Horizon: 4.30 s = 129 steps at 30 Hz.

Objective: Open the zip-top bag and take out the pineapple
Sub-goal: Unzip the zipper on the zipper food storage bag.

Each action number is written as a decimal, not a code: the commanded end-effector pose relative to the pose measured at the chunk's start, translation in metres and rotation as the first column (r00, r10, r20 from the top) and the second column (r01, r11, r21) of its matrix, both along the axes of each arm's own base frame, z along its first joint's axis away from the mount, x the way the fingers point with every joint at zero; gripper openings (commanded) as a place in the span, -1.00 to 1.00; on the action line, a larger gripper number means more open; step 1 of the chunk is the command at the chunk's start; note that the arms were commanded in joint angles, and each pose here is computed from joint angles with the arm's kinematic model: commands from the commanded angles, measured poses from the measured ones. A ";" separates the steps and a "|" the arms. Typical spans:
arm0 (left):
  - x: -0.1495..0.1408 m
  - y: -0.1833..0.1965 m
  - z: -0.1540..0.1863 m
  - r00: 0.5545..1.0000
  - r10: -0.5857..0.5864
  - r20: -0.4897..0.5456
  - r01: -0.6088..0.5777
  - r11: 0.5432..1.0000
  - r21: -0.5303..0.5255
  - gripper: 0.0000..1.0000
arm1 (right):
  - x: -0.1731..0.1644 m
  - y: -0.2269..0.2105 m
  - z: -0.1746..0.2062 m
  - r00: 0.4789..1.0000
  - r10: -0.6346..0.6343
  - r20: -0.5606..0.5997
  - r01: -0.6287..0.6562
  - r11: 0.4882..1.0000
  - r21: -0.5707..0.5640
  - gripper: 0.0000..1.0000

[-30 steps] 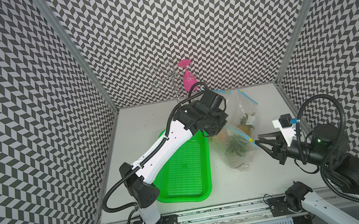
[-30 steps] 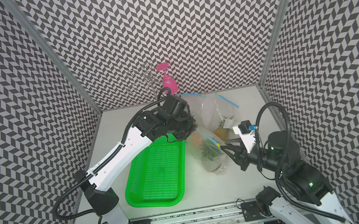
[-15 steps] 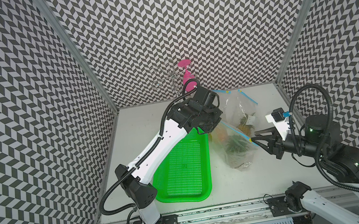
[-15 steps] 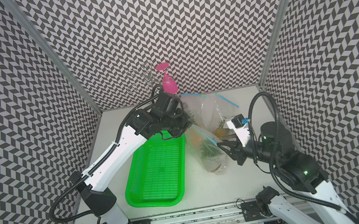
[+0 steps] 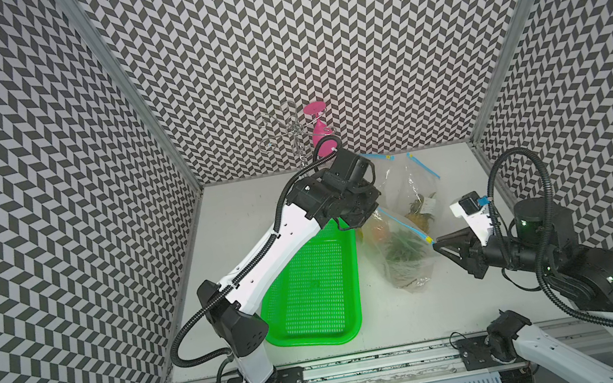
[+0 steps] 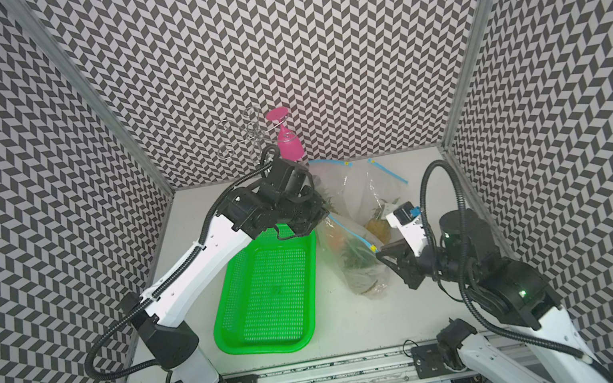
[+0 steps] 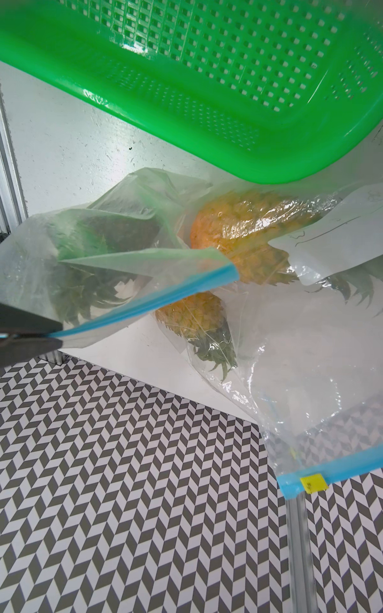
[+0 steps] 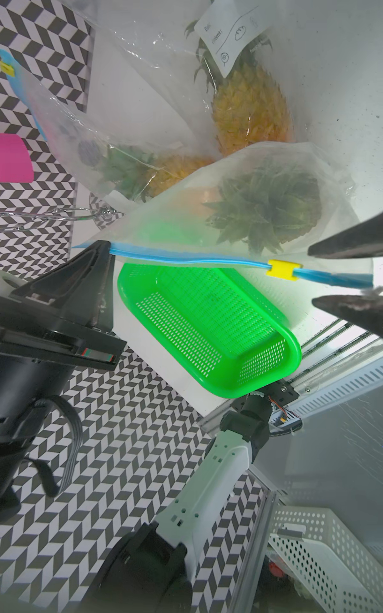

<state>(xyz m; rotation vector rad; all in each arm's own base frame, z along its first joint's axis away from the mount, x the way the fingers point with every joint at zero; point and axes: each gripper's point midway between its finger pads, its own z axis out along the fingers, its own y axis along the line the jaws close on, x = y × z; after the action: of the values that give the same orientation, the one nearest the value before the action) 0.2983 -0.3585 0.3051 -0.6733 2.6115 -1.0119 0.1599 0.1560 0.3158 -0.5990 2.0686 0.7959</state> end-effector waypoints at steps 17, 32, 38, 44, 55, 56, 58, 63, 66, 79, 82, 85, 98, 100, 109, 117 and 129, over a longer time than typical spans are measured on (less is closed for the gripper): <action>-0.028 0.002 0.033 0.999 -0.045 0.009 0.046 0.997 -0.069 -0.20 | 0.021 0.001 0.017 0.992 -0.028 0.123 0.033 0.999 -0.041 -1.00; -0.084 -0.038 0.050 0.961 -0.193 -0.197 0.145 0.962 -0.231 0.16 | 0.048 0.013 0.032 0.832 0.053 0.552 0.086 0.971 -0.224 -1.00; -0.098 -0.053 0.039 0.941 -0.223 -0.253 0.164 0.958 -0.236 0.10 | 0.040 0.022 0.033 0.753 0.098 0.651 0.107 0.957 -0.268 -1.00; -0.095 -0.051 0.035 0.947 -0.189 -0.260 0.133 0.966 -0.221 -0.06 | 0.037 0.028 0.027 0.739 0.103 0.666 0.129 0.948 -0.290 -1.00; -0.097 -0.055 0.017 0.932 -0.206 -0.297 0.157 0.971 -0.181 -0.34 | 0.029 0.045 0.022 0.724 0.118 0.680 0.131 0.944 -0.304 -1.00; -0.096 -0.055 0.016 0.932 -0.207 -0.297 0.158 0.971 -0.180 -0.36 | 0.028 0.047 0.021 0.724 0.119 0.679 0.133 0.942 -0.308 -1.00; -0.096 -0.056 0.015 0.933 -0.209 -0.295 0.161 0.971 -0.178 -0.41 | 0.027 0.048 0.020 0.724 0.113 0.681 0.141 0.941 -0.306 -1.00; -0.094 -0.054 0.009 0.931 -0.209 -0.301 0.167 0.973 -0.157 -0.57 | 0.022 0.051 0.019 0.723 0.111 0.682 0.146 0.940 -0.307 -1.00; -0.093 -0.051 0.009 0.932 -0.203 -0.299 0.164 0.975 -0.151 -0.67 | 0.020 0.054 0.013 0.724 0.125 0.678 0.147 0.933 -0.328 -1.00; -0.095 -0.042 0.021 0.936 -0.202 -0.289 0.162 0.975 -0.154 -0.54 | 0.024 0.051 0.000 0.749 0.093 0.656 0.182 0.923 -0.339 -1.00; -0.097 -0.040 0.020 0.935 -0.206 -0.290 0.167 0.974 -0.153 -0.55 | 0.025 0.052 0.000 0.751 0.082 0.655 0.189 0.924 -0.332 -1.00; -0.099 -0.041 0.021 0.933 -0.213 -0.290 0.172 0.972 -0.158 -0.59 | 0.027 0.051 -0.003 0.754 0.071 0.653 0.200 0.922 -0.332 -1.00; -0.107 -0.037 0.028 0.933 -0.221 -0.283 0.181 0.970 -0.160 -0.82 | 0.030 0.046 -0.007 0.764 0.034 0.645 0.232 0.918 -0.323 -1.00; -0.109 -0.037 0.027 0.932 -0.221 -0.286 0.181 0.970 -0.160 -0.82 | 0.030 0.046 -0.007 0.765 0.035 0.643 0.231 0.917 -0.325 -1.00; -0.108 -0.045 0.020 0.936 -0.224 -0.271 0.190 0.971 -0.144 -1.00 | 0.020 0.055 0.003 0.762 0.093 0.641 0.146 0.939 -0.310 -1.00; -0.099 -0.052 0.001 0.946 -0.193 -0.260 0.178 0.981 -0.081 -1.00 | 0.008 0.059 0.027 0.750 0.115 0.652 0.072 0.965 -0.253 -1.00; -0.072 -0.046 -0.011 0.972 -0.121 -0.203 0.124 0.992 0.001 -1.00 | 0.001 0.060 0.032 0.758 0.128 0.640 0.028 0.973 -0.228 -1.00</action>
<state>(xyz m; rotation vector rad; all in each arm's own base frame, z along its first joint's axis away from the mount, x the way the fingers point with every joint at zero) 0.2012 -0.4030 0.3078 -0.6104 2.9321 -1.0819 0.1740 0.2045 0.3116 -0.9572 1.5803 0.1304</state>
